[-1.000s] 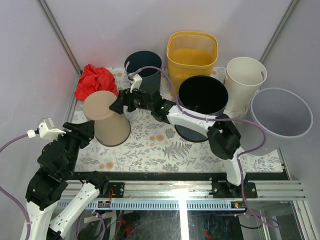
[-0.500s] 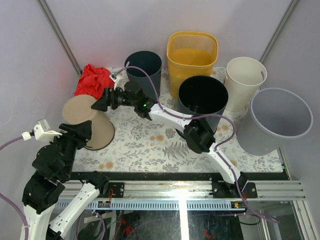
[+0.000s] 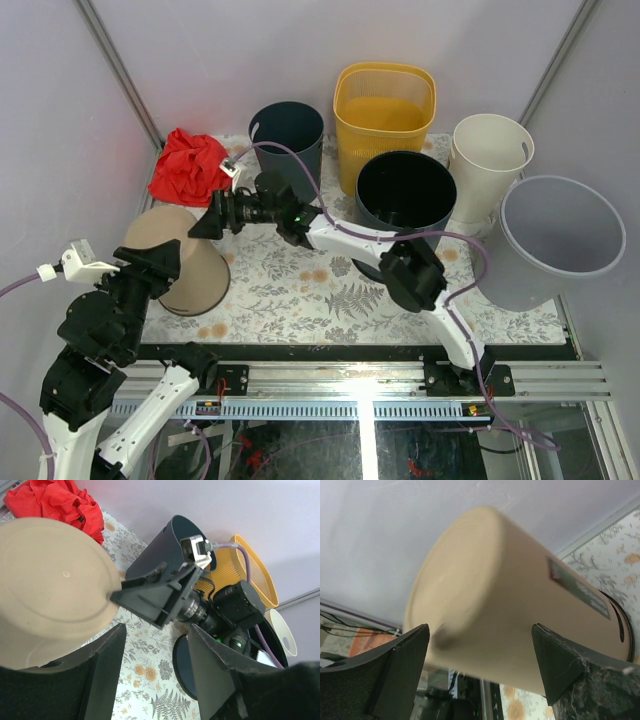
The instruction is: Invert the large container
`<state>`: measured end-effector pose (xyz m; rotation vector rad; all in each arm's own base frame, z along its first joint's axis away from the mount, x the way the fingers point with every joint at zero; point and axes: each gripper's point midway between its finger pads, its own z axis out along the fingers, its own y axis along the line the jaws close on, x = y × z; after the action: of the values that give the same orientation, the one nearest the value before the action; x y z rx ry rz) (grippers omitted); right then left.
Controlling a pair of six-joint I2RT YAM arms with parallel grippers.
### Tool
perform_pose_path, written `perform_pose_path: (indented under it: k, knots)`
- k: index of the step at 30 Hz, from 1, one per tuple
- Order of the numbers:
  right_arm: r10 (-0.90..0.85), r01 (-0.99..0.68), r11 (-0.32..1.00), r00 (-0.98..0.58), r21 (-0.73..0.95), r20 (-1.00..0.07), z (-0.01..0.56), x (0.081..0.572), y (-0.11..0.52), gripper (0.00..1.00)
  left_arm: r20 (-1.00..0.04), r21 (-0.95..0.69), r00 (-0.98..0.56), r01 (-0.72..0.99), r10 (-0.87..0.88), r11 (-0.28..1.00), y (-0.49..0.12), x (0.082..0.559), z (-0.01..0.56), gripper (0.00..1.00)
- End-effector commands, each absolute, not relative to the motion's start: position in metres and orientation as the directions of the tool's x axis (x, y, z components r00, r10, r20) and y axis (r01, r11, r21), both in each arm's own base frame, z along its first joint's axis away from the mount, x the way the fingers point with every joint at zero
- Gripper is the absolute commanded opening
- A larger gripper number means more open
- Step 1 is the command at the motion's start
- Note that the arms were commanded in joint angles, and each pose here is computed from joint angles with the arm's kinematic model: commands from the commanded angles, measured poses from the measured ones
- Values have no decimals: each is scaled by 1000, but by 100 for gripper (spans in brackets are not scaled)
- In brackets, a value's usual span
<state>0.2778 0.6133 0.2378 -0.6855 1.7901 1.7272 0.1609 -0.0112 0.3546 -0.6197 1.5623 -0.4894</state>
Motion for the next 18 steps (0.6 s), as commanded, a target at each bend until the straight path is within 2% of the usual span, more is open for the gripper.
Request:
perform_pose_path:
  k: [1, 8, 18]
  knots:
    - [47, -797, 46, -600, 602, -799, 292, 261, 584, 90, -776, -628, -11, -80, -631, 774, -7, 156, 369, 52]
    - [91, -838, 171, -510, 518, -855, 323, 262, 539, 93, -780, -622, -42, -52, -624, 781, -15, 156, 369, 53]
    - [147, -812, 379, -419, 443, -896, 326, 253, 454, 93, -791, -572, -253, -18, -557, 820, -59, 185, 326, 50]
